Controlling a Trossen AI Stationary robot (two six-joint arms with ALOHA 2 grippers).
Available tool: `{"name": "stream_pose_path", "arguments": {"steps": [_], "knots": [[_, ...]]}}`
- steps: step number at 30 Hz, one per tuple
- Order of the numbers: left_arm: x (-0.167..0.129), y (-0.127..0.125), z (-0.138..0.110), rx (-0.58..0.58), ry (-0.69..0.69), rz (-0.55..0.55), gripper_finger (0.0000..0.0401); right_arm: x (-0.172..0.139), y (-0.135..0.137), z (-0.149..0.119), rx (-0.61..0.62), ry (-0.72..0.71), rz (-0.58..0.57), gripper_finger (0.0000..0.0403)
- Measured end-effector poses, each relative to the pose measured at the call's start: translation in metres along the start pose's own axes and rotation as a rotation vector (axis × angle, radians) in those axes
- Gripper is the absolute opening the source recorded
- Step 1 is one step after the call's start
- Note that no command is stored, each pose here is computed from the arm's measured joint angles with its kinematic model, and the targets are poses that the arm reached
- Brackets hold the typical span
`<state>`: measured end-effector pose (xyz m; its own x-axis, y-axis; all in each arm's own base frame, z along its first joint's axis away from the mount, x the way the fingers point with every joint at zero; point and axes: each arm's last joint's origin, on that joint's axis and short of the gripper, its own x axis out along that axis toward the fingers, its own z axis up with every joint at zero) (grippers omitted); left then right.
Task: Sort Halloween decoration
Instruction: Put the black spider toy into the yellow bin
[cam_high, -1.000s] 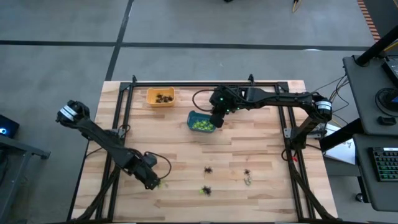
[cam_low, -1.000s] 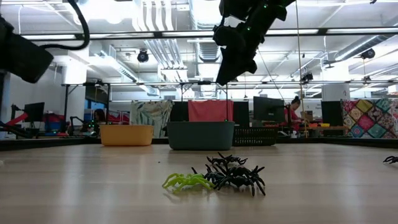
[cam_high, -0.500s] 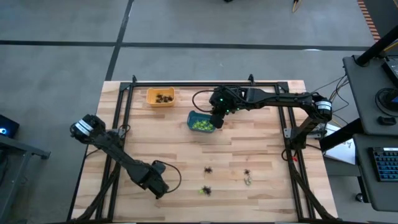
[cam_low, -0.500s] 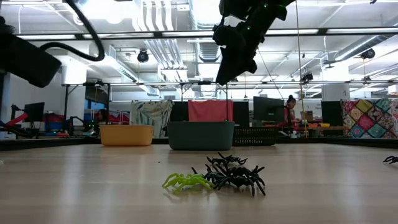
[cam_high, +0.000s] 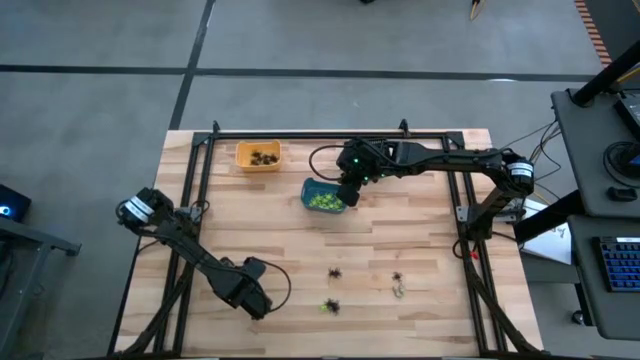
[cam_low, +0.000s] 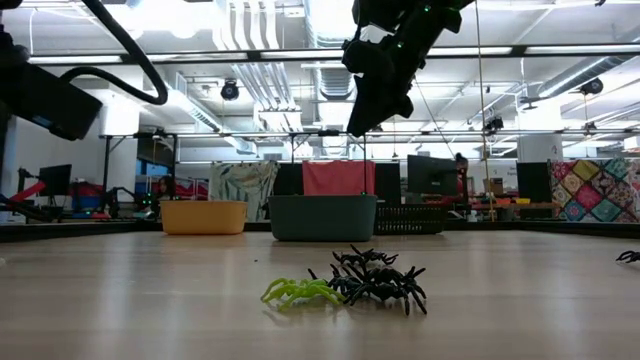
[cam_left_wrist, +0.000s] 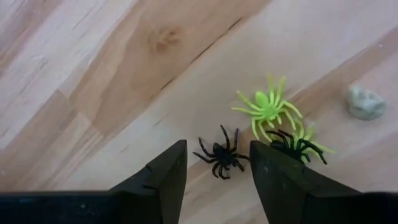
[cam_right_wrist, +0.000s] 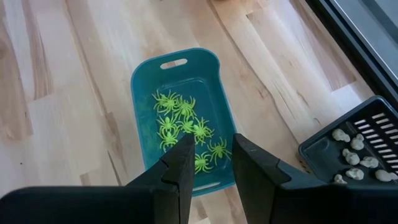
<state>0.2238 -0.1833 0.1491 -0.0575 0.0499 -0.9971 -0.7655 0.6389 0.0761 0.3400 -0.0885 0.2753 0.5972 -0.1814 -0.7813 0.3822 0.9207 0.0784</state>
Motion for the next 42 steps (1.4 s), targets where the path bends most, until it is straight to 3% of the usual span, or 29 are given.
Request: {"name": "stream_pose_path", "arguments": {"steps": [14,24,36,42], "knots": [[0.007,-0.002,-0.002,0.002,0.000,0.024,0.0146,0.000,0.006,-0.001,-0.007,0.003,0.010,0.0095],[0.008,-0.003,-0.004,0.010,0.013,0.019,0.0010,0.001,0.008,-0.002,-0.009,0.005,0.014,0.0095],[-0.007,0.005,-0.007,0.041,-0.035,0.101,0.0000,0.001,0.010,-0.002,-0.007,0.005,0.016,0.0095],[-0.034,0.009,-0.007,0.067,-0.190,0.027,0.0000,0.001,0.010,-0.002,-0.008,0.005,0.017,0.0095]]}}
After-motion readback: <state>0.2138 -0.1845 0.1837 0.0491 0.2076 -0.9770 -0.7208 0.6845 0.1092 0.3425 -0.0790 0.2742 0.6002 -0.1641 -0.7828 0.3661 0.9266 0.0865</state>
